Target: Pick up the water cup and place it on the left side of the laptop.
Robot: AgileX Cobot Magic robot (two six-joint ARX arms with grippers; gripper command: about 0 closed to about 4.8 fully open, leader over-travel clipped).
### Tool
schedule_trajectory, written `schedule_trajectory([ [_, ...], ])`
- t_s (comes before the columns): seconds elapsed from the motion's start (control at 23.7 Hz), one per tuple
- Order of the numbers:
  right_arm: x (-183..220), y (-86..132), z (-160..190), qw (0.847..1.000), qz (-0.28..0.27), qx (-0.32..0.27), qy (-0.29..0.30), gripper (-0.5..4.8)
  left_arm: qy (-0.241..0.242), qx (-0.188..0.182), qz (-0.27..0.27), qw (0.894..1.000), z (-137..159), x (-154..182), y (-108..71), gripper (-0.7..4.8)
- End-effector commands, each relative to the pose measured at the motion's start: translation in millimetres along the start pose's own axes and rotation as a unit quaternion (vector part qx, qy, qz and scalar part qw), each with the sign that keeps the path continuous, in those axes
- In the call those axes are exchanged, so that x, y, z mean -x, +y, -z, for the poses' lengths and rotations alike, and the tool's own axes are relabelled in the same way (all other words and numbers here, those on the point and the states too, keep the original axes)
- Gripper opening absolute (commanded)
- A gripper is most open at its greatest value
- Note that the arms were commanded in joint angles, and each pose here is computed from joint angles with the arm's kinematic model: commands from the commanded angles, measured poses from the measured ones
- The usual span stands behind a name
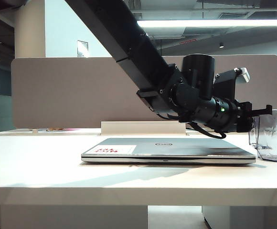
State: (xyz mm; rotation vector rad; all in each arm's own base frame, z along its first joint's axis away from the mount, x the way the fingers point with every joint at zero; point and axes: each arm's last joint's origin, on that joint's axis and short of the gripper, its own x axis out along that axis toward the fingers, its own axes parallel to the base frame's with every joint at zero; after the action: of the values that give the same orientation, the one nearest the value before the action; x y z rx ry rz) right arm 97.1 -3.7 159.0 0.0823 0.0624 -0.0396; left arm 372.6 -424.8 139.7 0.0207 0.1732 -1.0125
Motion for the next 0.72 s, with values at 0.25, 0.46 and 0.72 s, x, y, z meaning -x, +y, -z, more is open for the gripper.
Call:
schedule_trajectory([
  [0.25,0,0,0,1.0,-0.001,0.001,-0.005,-0.06,0.025,0.007,0.008,1.0,3,0,-1.9,0.58],
  [0.46,0,0,0,1.0,-0.001,0.001,-0.006,-0.06,0.037,0.008,0.018,0.999,-1,1,-7.5,0.57],
  [0.72,0,0,0,1.0,-0.001,0.001,-0.006,-0.06,0.045,0.005,0.023,0.999,-12,5,-10.7,0.57],
])
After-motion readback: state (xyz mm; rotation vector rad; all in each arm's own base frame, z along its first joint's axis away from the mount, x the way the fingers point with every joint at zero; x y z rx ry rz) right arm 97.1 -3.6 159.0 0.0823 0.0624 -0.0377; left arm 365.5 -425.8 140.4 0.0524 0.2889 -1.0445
